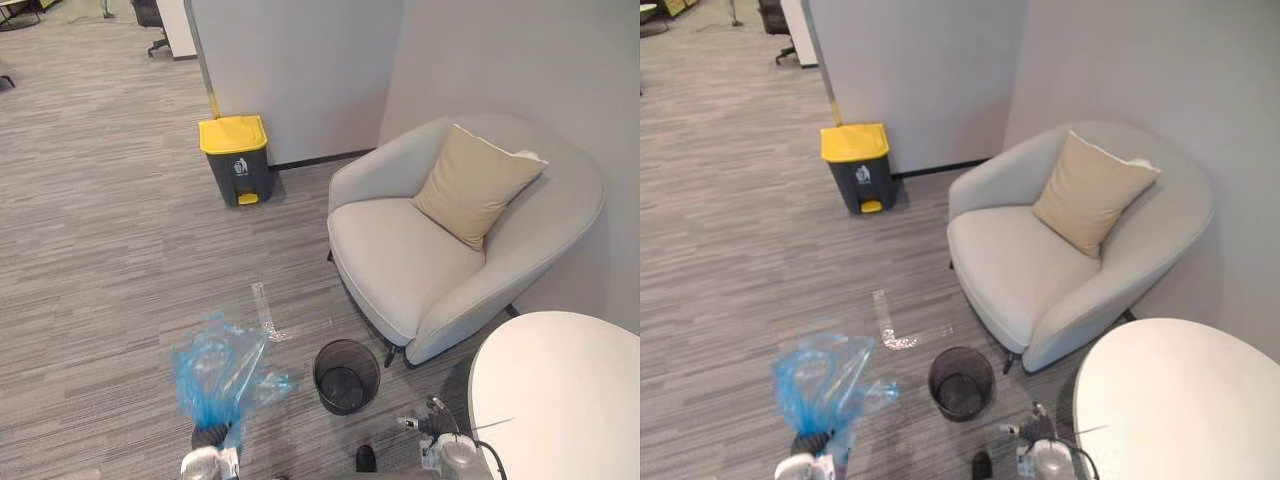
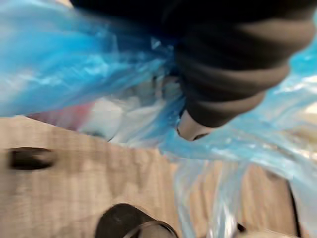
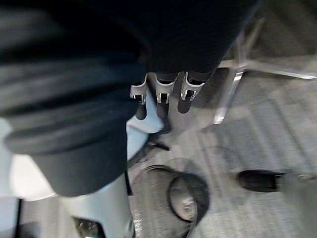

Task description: Gather rubbish on tea table into small bin, then transfer packed bag to large trash can.

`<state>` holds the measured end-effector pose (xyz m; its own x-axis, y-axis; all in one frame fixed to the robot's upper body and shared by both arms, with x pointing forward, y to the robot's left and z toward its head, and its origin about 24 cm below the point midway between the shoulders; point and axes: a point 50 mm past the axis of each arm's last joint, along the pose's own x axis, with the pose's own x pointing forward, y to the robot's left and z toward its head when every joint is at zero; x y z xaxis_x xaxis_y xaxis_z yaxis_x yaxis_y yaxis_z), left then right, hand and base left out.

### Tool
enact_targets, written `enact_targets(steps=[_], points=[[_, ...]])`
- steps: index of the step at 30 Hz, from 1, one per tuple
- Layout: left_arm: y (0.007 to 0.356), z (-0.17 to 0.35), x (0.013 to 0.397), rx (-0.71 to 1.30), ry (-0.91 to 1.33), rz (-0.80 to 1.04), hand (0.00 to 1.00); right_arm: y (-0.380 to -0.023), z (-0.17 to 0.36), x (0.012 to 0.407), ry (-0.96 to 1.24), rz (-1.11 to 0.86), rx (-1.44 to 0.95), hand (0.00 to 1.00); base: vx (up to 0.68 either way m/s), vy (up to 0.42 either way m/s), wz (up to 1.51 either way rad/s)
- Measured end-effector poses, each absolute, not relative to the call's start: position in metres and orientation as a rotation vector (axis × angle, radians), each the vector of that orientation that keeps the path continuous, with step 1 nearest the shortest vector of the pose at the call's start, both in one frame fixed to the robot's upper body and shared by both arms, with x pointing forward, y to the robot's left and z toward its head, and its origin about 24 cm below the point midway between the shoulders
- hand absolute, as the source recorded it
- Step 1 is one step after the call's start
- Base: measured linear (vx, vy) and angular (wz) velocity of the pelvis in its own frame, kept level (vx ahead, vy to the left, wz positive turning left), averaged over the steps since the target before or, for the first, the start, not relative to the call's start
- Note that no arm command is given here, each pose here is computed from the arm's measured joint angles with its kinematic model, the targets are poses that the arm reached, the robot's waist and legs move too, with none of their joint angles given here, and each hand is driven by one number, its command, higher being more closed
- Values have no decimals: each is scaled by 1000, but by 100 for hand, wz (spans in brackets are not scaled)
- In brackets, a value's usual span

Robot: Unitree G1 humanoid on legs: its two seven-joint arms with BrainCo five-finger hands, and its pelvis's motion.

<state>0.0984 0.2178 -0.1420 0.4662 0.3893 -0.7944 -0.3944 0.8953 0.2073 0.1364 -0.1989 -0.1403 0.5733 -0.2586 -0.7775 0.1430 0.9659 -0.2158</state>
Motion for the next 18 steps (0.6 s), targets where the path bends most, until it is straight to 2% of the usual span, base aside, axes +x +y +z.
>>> enact_targets(steps=[3, 8, 13, 18], points=[[214, -147, 91, -23, 1008, 490, 100, -194, -141, 137, 933, -248, -122, 0, -23, 14, -37], [207, -143, 105, -44, 964, 479, 100, -184, -141, 140, 929, -263, -108, 0, -40, 6, -11], [207, -136, 121, -48, 902, 472, 100, -166, -142, 141, 922, -244, -61, 0, 71, -96, 60], [185, -137, 128, -108, 896, 443, 100, -177, -133, 160, 866, -269, -93, 0, -96, -157, 33]])
